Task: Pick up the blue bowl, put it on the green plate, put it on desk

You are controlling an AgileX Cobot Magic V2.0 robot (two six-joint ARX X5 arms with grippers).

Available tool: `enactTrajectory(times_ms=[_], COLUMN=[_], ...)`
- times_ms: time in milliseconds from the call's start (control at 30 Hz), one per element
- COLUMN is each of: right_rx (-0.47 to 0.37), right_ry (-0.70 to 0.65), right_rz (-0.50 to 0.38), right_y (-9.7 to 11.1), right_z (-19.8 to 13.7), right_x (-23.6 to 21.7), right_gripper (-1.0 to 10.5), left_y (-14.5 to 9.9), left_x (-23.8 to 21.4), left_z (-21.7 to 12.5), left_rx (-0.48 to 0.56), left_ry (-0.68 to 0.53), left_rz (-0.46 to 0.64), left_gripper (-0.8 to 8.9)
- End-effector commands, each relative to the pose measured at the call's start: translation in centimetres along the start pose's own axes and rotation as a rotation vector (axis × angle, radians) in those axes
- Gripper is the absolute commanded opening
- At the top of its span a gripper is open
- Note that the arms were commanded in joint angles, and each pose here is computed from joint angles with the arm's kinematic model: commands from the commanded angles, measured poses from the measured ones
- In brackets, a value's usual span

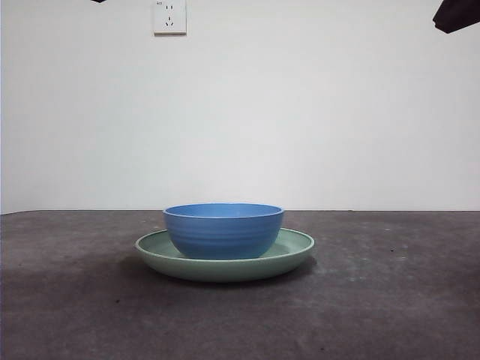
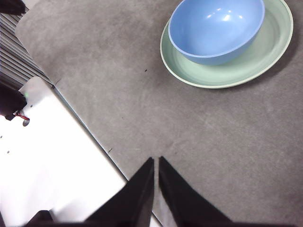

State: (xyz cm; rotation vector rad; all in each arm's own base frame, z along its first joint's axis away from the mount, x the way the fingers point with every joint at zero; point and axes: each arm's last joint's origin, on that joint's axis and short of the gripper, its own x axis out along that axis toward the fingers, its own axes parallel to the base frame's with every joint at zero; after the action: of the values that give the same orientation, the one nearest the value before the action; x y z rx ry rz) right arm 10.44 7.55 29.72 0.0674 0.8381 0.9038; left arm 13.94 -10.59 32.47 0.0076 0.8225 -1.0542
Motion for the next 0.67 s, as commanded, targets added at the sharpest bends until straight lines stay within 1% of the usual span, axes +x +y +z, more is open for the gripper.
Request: enactTrajectory(times_ms=[33, 333, 400, 500, 667], right_rx=[-0.019, -0.019, -0.019, -0.019, -0.019], right_ry=[-0.008, -0.008, -0.008, -0.008, -0.008], right_rz=[0.008, 0.008, 0.008, 0.008, 0.008], right_y=[0.2, 0.2, 0.2, 0.2, 0.2], right_z=[0.3, 0.3, 0.3, 0.3, 0.3], right_x=[-0.1, -0.1, -0.1, -0.1, -0.1], right_gripper=[0.1, 0.1, 0.1, 0.1, 0.1], left_y=[-0.1, -0.1, -0.3, -0.3, 0.2], left_x=[0.1, 0.0, -0.4, -1.5, -5.0], left_z=[0.3, 0.3, 0.3, 0.9, 2.2], left_rx=[0.018, 0.019, 0.041, 0.128, 0.244], left_ry=[-0.006, -0.008, -0.031, -0.143, -0.464], left_rz=[-0.01, -0.01, -0.004, 0.063, 0.335], left_gripper=[0.1, 0.1, 0.1, 0.1, 0.1])
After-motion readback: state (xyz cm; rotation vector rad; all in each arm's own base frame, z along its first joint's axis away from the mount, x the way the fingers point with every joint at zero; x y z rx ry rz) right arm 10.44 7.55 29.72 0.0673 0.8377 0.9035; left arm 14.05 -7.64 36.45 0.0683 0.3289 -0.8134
